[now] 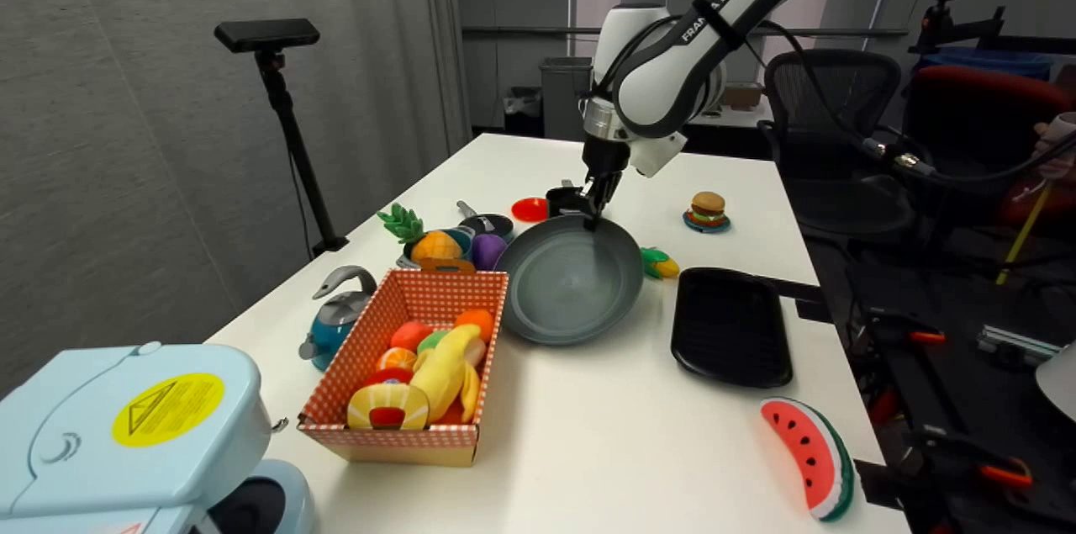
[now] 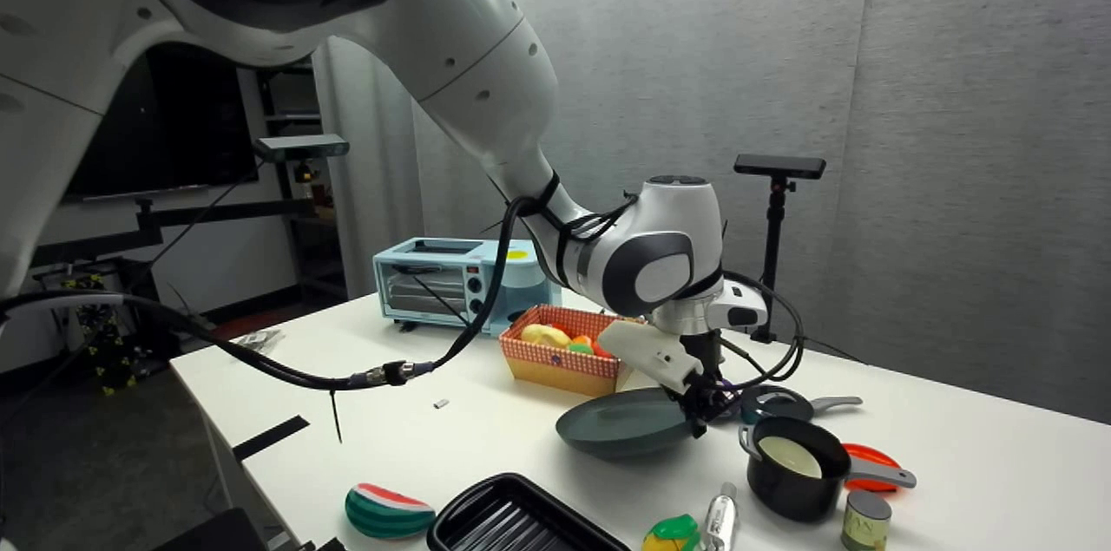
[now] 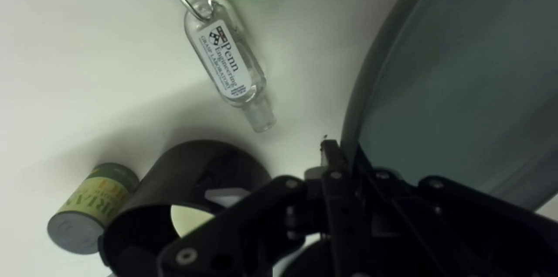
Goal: Put the white bowl in the black pot then place the plate over the pot
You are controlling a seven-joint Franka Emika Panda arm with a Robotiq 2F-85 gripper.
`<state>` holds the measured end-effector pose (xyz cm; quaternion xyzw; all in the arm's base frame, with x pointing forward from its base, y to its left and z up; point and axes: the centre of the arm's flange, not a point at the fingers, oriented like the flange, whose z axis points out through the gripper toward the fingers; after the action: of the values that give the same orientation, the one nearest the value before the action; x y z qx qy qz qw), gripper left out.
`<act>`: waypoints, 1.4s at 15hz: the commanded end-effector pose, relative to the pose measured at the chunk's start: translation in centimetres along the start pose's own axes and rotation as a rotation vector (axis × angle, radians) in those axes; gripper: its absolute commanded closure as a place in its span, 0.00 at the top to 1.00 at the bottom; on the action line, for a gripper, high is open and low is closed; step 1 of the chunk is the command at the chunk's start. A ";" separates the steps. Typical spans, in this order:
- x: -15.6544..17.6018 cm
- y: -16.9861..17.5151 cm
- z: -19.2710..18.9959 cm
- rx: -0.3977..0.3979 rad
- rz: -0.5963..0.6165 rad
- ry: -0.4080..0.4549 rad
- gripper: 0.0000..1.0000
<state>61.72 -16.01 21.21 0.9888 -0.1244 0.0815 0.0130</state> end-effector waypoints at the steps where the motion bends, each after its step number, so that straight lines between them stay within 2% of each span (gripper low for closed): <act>1: 0.7 0.1 -2.0 0.021 0.029 0.033 0.02; 12: 3.6 1.1 -5.2 0.033 0.077 0.097 0.02; 21: 5.9 4.8 -7.0 0.025 0.199 0.130 0.02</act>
<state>63.96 -20.51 27.27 0.9731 -0.1836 0.1387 0.0132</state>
